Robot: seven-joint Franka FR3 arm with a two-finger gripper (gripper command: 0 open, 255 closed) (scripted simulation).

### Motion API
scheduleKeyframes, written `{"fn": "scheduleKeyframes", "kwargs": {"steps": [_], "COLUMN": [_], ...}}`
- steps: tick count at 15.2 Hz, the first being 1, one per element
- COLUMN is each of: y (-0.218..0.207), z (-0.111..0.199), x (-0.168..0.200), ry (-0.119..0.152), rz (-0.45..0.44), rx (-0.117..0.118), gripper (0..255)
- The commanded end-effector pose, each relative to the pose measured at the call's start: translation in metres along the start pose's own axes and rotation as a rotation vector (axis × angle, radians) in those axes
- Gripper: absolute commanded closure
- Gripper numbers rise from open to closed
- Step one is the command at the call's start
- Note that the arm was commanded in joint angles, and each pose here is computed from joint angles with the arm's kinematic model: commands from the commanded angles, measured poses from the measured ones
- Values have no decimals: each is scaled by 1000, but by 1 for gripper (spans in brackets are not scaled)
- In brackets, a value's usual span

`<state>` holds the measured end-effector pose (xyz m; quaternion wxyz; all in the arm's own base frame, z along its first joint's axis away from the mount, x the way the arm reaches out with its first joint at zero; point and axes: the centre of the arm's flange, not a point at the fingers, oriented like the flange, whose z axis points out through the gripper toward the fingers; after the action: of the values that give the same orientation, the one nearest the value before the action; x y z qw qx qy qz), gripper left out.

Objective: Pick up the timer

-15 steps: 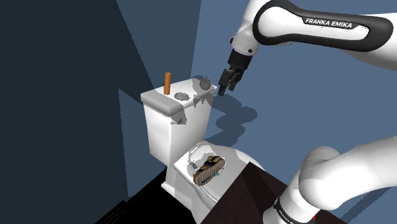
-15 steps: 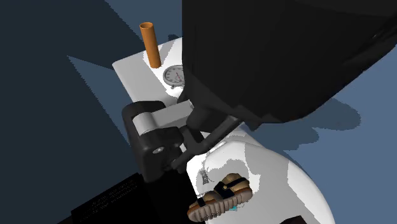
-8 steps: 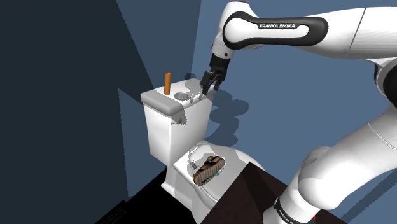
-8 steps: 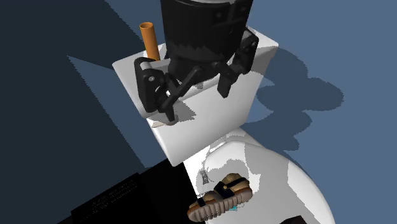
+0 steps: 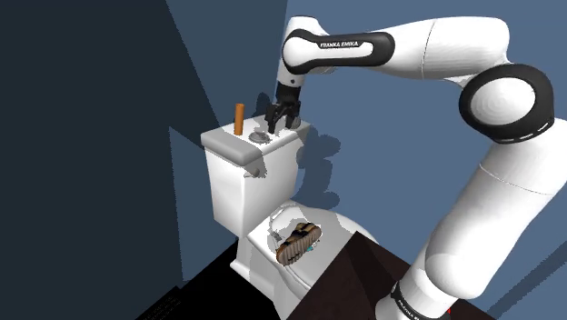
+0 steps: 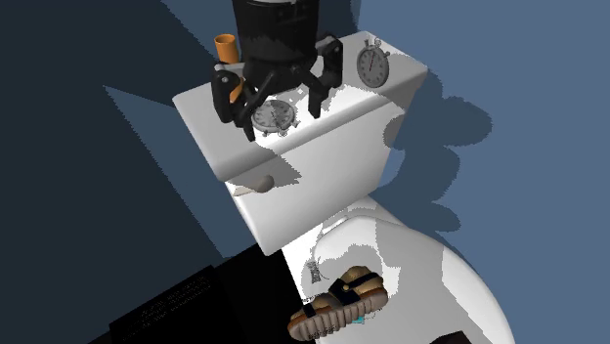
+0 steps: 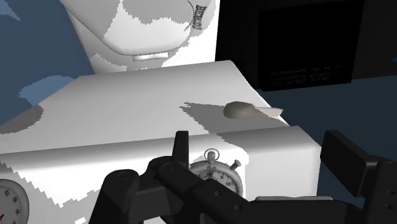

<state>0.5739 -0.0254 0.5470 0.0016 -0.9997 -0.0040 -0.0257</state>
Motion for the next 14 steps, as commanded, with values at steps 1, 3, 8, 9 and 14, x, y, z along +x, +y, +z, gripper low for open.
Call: {"fn": "scheduleKeyframes", "kwargs": {"steps": [1,3,8,9,14], "y": [7,13,23,23,23], "z": [14,26,55,60,84], "x": [27,52,87,87,86], "ry": [-11,-23,-40,-40,-40], "rz": [9,17,30,30,30], "rx": [-2,-4,-6,-6,-6], "gripper": [0,0,0,0,0]}}
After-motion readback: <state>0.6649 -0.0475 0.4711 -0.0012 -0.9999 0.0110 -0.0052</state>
